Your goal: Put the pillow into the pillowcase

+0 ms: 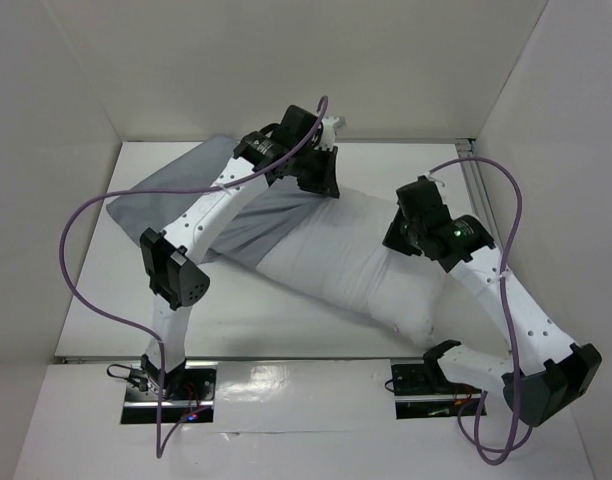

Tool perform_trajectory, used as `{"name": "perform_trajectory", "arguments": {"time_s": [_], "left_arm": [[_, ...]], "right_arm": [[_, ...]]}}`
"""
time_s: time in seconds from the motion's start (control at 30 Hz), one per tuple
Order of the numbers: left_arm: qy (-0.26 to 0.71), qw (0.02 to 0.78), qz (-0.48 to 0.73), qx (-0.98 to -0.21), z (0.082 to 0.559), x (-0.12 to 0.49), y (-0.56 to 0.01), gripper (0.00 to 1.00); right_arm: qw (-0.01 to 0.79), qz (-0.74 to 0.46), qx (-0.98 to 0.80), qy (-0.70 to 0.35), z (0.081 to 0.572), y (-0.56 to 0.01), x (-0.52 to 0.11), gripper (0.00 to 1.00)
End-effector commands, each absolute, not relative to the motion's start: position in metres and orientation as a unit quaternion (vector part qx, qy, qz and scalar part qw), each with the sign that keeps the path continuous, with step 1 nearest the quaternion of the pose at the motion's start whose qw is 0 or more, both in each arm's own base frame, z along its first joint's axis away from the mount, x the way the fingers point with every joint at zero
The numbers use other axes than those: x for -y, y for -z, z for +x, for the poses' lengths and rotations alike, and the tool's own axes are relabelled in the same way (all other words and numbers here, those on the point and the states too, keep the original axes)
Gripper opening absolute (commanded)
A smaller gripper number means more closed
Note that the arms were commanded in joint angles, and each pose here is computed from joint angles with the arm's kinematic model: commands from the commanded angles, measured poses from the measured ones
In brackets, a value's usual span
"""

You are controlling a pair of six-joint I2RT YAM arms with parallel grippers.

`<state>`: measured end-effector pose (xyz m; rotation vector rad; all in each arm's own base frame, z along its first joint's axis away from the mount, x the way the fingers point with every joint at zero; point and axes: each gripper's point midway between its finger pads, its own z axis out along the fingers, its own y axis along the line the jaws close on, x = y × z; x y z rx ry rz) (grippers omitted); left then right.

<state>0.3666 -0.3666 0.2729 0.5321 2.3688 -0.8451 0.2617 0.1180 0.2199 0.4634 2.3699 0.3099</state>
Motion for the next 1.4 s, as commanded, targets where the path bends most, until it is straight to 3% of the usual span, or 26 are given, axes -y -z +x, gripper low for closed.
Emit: {"name": "perform_trajectory", "arguments": {"time_s": [0.0,0.03,0.1,0.13,0.17,0.2,0.23,0.27,0.37,0.4,0.67,0.9,1.2,1.27,1.3,1.37], "left_arm": [[0.357,0.29,0.202,-0.865,0.358,0.374,-0.297,0.0],[0.33,0.29,0.189,-0.878,0.36,0.364,-0.292,0.02],[0.295,0.298,0.194,-0.887,0.365,0.354,-0.285,0.18],[0.266,0.31,0.186,-0.893,0.371,0.344,-0.283,0.4],[0.251,0.319,0.184,-0.895,0.375,0.34,-0.282,0.51],[0.24,0.332,0.185,-0.893,0.377,0.334,-0.289,0.6],[0.233,0.341,0.181,-0.893,0.38,0.332,-0.292,0.64],[0.217,0.354,0.179,-0.892,0.384,0.326,-0.295,0.71],[0.2,0.39,0.169,-0.883,0.4,0.323,-0.306,0.71],[0.195,0.398,0.17,-0.88,0.403,0.322,-0.308,0.71],[0.078,0.483,0.142,-0.86,0.45,0.328,-0.294,0.71],[0.02,0.503,0.146,-0.852,0.486,0.338,-0.259,0.71],[-0.105,0.499,0.175,-0.843,0.495,0.334,-0.215,0.7],[-0.12,0.494,0.185,-0.841,0.496,0.331,-0.21,0.61],[-0.12,0.494,0.185,-0.841,0.496,0.331,-0.21,0.52],[-0.108,0.493,0.185,-0.843,0.496,0.335,-0.208,0.25]], "right_arm": [[0.359,0.195,-0.891,-0.198,0.262,-0.235,-0.144,0.0],[0.353,0.194,-0.893,-0.199,0.261,-0.228,-0.146,0.0],[0.338,0.186,-0.901,-0.2,0.25,-0.211,-0.147,0.0],[0.336,0.186,-0.901,-0.199,0.247,-0.208,-0.146,0.0],[0.334,0.182,-0.904,-0.194,0.245,-0.206,-0.144,0.02],[0.326,0.178,-0.91,-0.186,0.241,-0.202,-0.142,0.11],[0.318,0.183,-0.917,-0.159,0.237,-0.197,-0.133,0.38],[0.325,0.175,-0.917,-0.151,0.236,-0.203,-0.131,0.55],[0.347,0.188,-0.914,-0.095,0.237,-0.218,-0.107,0.85],[0.362,0.198,-0.908,-0.068,0.239,-0.225,-0.094,0.88],[0.393,0.247,-0.885,-0.026,0.237,-0.257,-0.068,0.95],[0.34,0.31,-0.886,0.051,0.217,-0.229,-0.037,1.0],[0.278,0.356,-0.891,-0.032,0.2,-0.176,-0.06,1.0],[0.251,0.36,-0.898,-0.034,0.193,-0.156,-0.064,1.0],[0.246,0.359,-0.9,-0.037,0.193,-0.15,-0.066,1.0],[0.241,0.343,-0.907,-0.045,0.195,-0.136,-0.071,1.0]]}}
